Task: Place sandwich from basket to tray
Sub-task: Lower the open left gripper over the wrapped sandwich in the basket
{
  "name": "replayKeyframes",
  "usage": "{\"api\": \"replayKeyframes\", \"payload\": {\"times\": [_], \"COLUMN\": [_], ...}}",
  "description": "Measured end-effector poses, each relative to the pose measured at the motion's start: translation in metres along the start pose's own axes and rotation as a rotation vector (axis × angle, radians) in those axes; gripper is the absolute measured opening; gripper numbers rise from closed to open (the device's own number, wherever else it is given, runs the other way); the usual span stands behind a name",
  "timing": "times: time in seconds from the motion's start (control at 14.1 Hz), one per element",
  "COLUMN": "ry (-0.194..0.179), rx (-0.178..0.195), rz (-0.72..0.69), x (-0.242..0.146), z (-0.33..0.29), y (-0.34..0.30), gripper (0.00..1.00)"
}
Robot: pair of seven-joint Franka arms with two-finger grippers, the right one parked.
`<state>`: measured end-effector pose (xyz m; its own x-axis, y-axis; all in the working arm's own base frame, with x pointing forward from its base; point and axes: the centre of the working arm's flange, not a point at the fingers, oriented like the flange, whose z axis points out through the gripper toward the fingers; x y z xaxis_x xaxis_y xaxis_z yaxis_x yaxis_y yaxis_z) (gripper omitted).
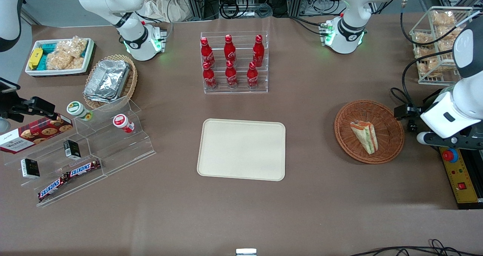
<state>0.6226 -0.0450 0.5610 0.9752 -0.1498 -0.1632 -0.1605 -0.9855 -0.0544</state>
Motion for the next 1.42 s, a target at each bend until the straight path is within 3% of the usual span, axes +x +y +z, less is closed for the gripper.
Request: {"api": "replayKeyframes", "payload": {"times": [0.71, 1.13, 1.42], "ry": [-0.010, -0.155, -0.170], "rx": [-0.010, -0.018, -0.016], "rz": [-0.014, -0.064, -0.152], "x": [0.000, 0.006, 0.009], "z": [0.004, 0.092, 0.172], "y": [-0.006, -0.017, -0.016], "gripper": [0.99, 0.99, 0.99]}}
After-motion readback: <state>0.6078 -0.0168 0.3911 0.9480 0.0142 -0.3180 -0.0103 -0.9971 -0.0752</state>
